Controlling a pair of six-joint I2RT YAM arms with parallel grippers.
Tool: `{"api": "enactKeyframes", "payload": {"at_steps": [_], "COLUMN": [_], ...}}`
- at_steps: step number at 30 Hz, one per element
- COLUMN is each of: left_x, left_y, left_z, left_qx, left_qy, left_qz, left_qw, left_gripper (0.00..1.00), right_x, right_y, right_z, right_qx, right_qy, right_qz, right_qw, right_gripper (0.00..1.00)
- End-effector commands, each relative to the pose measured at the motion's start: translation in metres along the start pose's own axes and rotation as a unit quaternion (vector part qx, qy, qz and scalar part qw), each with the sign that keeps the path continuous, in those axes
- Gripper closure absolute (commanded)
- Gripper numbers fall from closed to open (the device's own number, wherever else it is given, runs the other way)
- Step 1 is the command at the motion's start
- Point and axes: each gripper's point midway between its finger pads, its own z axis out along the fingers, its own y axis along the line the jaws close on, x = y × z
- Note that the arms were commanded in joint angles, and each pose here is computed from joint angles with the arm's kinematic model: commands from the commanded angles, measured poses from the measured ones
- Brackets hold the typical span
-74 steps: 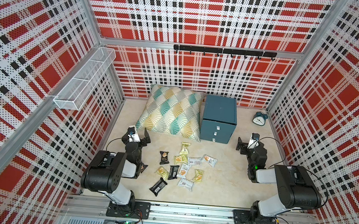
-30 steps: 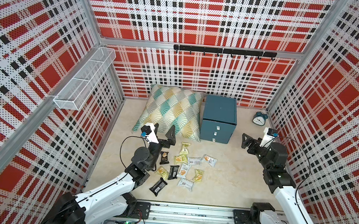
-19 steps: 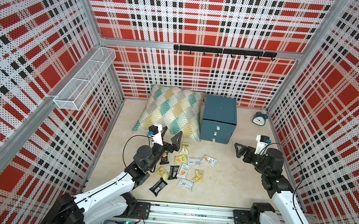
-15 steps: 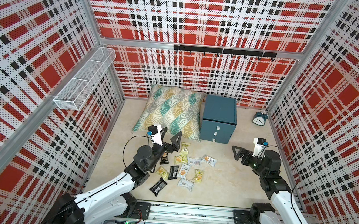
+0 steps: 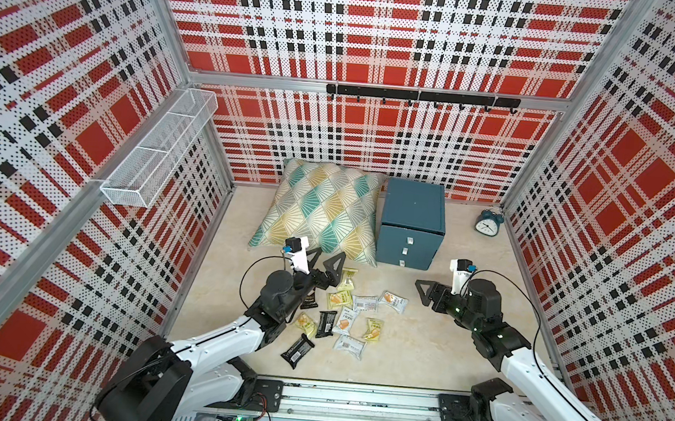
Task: Place the cookies into the drawer by color
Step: Open the drawer in the storage box.
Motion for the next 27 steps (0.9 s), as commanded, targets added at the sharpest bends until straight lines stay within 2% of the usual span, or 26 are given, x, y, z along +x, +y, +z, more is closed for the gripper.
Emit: {"api": "enactKeyframes", "payload": {"at_steps": [1, 7, 19, 27], "left_x": [-0.001, 0.002, 0.005, 0.006], "left_y": [-0.005, -0.011, -0.02, -0.023], "left_z": [0.0, 0.0, -0.002, -0.003], "left_qx": [0.027, 0.036, 0.042, 0.043], "left_qy": [0.002, 0.006, 0.004, 0.006], "left_qz": [-0.013, -0.005, 0.01, 0.012], "left_qw": [1.0, 0.999, 0.999, 0.999], "left_gripper": [0.01, 0.01, 0.01, 0.01], "right_x": [-0.02, -0.037, -0.086, -0.097], "right_y": [0.014, 0.025, 0.046, 0.051], "right_z": [0.004, 0.018, 0.055, 0.082], "right_qx": [-0.011, -0.017, -0.004, 0.01], "right_qy": [-0.029, -0.04, -0.056, -0.047], "right_qz": [0.028, 0.058, 0.06, 0.054], "right_qw": [0.999, 0.997, 0.997, 0.997], "right_gripper": [0.28, 0.37, 0.61, 0.69]}}
